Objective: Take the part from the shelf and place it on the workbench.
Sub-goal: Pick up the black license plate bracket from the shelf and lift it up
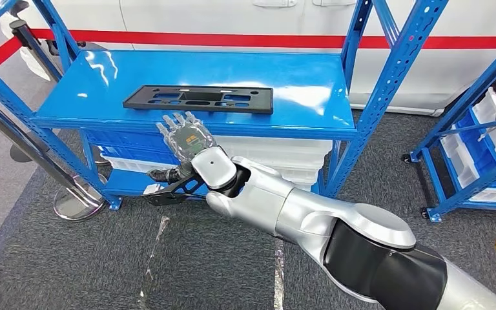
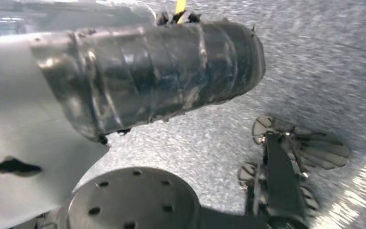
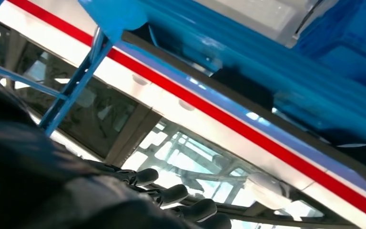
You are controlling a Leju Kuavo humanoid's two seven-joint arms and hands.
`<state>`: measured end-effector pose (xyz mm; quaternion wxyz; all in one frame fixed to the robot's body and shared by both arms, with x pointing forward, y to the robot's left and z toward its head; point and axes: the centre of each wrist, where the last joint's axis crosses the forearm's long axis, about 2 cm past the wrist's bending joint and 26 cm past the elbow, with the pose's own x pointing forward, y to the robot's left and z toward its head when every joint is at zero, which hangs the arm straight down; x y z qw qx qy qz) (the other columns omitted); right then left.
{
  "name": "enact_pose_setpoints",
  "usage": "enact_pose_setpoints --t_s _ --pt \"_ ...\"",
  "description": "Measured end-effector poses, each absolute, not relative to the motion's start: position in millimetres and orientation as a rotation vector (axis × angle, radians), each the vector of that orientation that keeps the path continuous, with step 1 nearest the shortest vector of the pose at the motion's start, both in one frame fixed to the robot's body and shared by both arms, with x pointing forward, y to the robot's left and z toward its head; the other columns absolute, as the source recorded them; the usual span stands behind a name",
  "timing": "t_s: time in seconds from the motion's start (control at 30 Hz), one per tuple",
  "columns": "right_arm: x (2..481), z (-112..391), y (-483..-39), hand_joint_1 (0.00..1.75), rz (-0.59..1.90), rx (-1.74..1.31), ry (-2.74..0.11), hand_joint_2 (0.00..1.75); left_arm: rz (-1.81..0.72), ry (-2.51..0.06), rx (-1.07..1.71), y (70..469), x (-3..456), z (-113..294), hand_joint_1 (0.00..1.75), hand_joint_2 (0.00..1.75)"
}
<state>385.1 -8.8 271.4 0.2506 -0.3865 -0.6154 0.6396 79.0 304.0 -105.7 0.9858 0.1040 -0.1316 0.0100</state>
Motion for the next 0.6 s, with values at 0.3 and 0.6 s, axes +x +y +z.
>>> enact_pose_setpoints --t_s 0.3,0.6 --pt "388 270 -12 0.00 1.740 -1.050 -1.663 0.00 0.010 -0.277 0.211 305 84 -105 0.00 0.00" --pt "395 264 -23 0.00 1.736 -1.054 -1.592 0.00 0.007 -0.273 0.204 305 84 -105 0.00 0.00"
